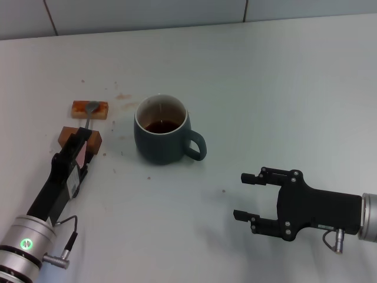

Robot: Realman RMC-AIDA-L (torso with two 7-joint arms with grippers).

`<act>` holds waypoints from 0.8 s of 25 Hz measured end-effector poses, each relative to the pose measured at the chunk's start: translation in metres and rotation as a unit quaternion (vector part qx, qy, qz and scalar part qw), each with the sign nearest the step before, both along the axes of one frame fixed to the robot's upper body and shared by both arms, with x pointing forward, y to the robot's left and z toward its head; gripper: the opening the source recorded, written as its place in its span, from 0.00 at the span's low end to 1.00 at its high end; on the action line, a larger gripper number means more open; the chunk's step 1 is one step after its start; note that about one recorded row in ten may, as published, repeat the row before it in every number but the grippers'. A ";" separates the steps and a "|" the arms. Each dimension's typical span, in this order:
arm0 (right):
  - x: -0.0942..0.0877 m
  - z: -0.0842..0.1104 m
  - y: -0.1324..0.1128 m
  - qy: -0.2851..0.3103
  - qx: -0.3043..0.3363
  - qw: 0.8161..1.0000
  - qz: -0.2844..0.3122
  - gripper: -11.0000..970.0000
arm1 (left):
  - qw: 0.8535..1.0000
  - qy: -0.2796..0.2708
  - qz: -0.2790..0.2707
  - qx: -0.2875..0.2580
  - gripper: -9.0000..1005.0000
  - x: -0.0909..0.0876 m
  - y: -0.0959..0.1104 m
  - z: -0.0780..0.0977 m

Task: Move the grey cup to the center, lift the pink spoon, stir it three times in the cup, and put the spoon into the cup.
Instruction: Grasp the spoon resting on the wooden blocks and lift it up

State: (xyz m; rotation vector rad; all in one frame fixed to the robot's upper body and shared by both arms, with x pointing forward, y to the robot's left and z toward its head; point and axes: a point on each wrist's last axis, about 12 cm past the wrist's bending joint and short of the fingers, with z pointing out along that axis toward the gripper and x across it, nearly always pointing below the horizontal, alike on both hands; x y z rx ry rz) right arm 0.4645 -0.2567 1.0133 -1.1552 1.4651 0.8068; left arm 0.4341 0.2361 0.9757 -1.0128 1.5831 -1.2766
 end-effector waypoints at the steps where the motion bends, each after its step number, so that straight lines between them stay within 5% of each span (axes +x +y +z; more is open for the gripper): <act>1: 0.000 0.000 0.000 0.000 0.000 1.000 0.000 0.69 | 1.000 0.001 0.001 0.000 0.70 0.000 0.000 0.000; 20: 0.003 0.001 0.003 -0.002 0.001 1.000 0.003 0.69 | 1.000 0.013 0.002 -0.002 0.47 0.002 0.001 -0.002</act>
